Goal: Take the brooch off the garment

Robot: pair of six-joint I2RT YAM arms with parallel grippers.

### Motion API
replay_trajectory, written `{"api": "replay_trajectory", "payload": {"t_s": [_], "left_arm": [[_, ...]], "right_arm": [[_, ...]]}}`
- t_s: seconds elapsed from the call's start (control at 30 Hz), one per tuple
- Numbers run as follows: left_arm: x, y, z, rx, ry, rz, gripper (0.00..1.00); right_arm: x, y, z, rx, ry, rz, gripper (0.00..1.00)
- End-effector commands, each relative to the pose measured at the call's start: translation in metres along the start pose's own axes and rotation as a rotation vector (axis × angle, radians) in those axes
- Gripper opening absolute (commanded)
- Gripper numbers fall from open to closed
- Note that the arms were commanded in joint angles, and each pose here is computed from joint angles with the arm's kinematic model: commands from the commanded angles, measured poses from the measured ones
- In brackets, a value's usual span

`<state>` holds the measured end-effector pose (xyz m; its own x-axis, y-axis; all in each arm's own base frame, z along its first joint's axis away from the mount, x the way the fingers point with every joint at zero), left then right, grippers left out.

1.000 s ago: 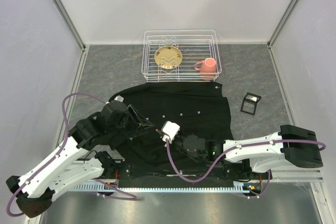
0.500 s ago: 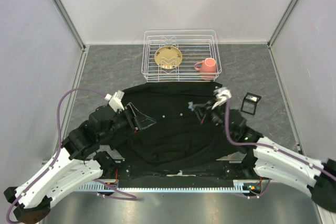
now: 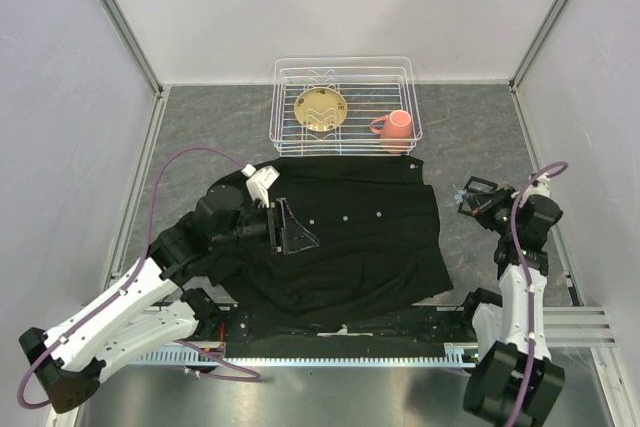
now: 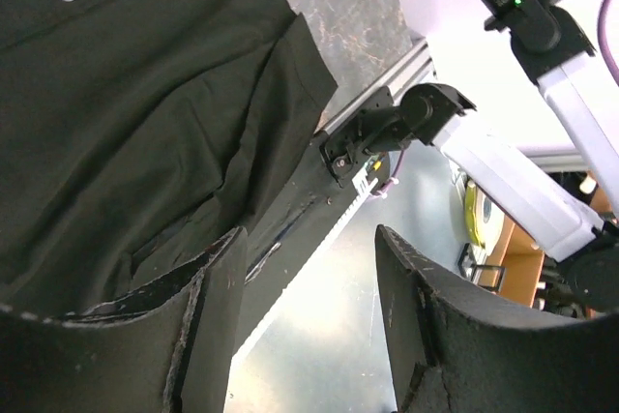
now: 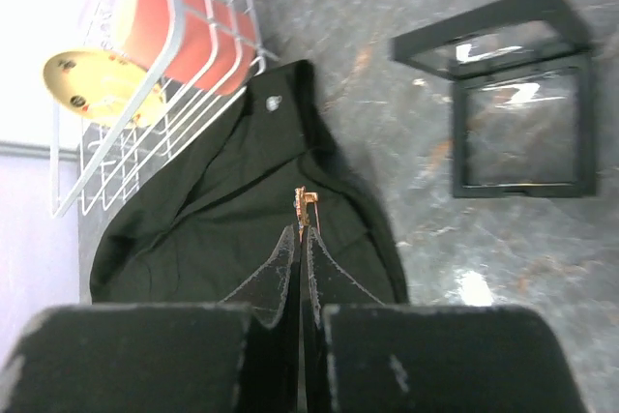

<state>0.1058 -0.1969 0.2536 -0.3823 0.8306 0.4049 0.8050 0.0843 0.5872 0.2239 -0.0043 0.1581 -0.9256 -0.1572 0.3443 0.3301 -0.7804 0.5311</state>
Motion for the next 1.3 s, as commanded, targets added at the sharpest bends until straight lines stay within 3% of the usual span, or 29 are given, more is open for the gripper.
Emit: {"api": "replay_trajectory", "payload": {"t_s": [0.0,0.27,0.73,1.27], "left_arm": [[0.010,0.014,-0.029,-0.157,-0.169,-0.024,0.62],[0.009,0.009,-0.031,-0.226,-0.236,0.009,0.61],[0.008,0.010,-0.031,-0.273,-0.244,-0.002,0.60],[0.011,0.011,-0.031,-0.279,-0.231,-0.008,0.60]], "right_arm": [[0.010,0.011,-0.020,-0.026,-0.045,0.011,0.00],[0.003,0.027,-0.050,0.036,-0.159,-0.036,0.00],[-0.026,0.043,-0.063,0.087,-0.072,-0.096,0.00],[-0.044,0.040,-0.074,0.028,-0.041,-0.060,0.00]]}}
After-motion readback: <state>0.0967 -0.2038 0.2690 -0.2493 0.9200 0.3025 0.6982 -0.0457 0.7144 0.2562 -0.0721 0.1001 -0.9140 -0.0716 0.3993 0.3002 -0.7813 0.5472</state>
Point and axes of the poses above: each gripper's point midway between its finger pads, its own x axis back along the fingers, its own z axis along the line the jaws close on, y = z × x, the point moved 6 cm from there along x, back along the fingers, and after that the axes turned 5 degrees about -x, right-handed, at the moved point
